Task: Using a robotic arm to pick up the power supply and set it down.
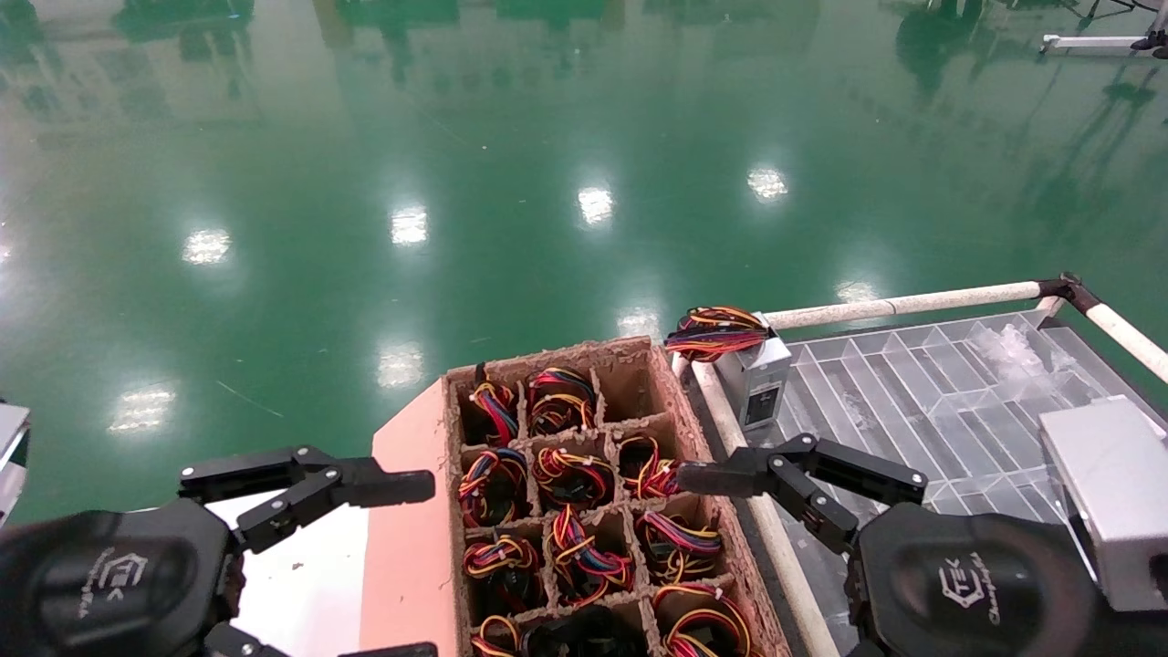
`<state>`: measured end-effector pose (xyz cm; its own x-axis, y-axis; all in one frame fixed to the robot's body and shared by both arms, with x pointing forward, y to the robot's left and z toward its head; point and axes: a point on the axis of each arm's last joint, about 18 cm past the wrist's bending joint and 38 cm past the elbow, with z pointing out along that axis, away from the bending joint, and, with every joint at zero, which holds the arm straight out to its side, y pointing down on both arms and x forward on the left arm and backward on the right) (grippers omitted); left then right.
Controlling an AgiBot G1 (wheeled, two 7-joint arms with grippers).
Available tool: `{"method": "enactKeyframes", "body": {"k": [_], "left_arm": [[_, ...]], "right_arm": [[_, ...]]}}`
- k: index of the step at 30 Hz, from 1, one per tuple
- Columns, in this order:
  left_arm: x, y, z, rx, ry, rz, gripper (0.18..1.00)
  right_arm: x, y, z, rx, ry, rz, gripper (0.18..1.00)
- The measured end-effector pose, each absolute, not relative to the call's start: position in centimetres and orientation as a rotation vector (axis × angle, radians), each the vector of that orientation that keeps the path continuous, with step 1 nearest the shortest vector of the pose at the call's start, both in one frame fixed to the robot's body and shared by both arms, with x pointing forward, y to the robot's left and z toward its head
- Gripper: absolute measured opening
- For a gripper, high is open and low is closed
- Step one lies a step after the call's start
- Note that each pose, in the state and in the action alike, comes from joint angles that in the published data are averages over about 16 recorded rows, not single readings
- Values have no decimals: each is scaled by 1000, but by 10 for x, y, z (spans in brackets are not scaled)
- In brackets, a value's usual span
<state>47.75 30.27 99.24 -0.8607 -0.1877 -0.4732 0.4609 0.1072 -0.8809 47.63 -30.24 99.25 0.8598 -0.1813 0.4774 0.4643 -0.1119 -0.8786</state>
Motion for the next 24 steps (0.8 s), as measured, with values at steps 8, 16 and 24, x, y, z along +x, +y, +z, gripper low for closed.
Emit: {"method": "enactKeyframes", "body": {"k": [8,16,24], "left_arm": [[477,303,992,265,1917,-1804,690],[477,303,992,265,1917,-1804,499],[477,303,992,265,1917,-1804,334]], "right_arm": [[476,-302,993,-1594,-227,-555,1000],[476,-302,993,-1594,-227,-555,1000],[476,-302,992,-1594,-227,-554,1000]]}}
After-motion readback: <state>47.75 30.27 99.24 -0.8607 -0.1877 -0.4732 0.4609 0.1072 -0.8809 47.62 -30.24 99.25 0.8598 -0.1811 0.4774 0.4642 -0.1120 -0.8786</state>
